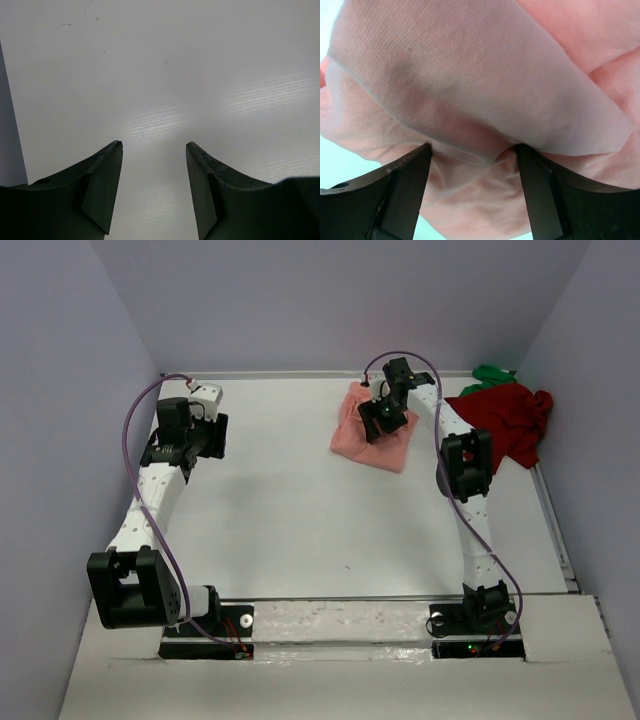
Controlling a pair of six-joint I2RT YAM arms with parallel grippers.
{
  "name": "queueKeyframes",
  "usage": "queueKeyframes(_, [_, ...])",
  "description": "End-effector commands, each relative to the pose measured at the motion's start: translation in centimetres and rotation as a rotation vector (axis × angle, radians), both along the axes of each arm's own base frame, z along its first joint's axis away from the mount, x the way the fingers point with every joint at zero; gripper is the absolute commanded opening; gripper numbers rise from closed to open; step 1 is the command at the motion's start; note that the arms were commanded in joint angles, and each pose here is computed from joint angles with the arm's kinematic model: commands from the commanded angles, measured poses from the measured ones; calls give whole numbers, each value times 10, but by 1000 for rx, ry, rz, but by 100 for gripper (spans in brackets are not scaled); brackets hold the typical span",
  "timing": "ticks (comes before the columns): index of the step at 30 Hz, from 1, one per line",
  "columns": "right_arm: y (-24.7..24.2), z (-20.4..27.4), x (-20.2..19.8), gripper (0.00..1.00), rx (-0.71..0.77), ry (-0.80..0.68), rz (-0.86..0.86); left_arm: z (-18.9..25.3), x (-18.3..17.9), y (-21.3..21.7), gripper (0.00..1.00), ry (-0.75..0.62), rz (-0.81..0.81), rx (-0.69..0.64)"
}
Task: Fold and stack the t-shirts
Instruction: Fold the tshirt
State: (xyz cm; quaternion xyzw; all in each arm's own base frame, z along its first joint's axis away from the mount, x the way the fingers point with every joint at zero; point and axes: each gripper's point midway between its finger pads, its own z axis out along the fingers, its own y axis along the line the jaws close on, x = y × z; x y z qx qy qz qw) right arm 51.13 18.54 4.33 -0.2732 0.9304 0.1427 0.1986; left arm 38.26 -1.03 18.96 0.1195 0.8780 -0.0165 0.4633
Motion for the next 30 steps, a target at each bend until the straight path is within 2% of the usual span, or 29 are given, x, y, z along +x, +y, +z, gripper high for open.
queueKeyframes(1, [-9,-10,-30,76,-42,119,38,21,-1,-2,64,-65,-17,-2])
queueKeyframes(4, [-15,-16,-40,77,-71,149,72,21,-3,-1,66,-71,-16,1])
queueKeyframes(9, [-1,-34,-80,79,-159,226,220,24,-7,1,67,-86,-13,11])
queueKeyframes(17, [26,-38,-126,80,-260,234,474,23,-11,3,69,-95,-10,24])
queueKeyframes(25, [58,-15,-159,80,-195,246,578,20,-10,1,70,-87,-18,19])
queueKeyframes(30, [63,3,-156,81,-197,204,582,22,-9,0,70,-85,-21,15])
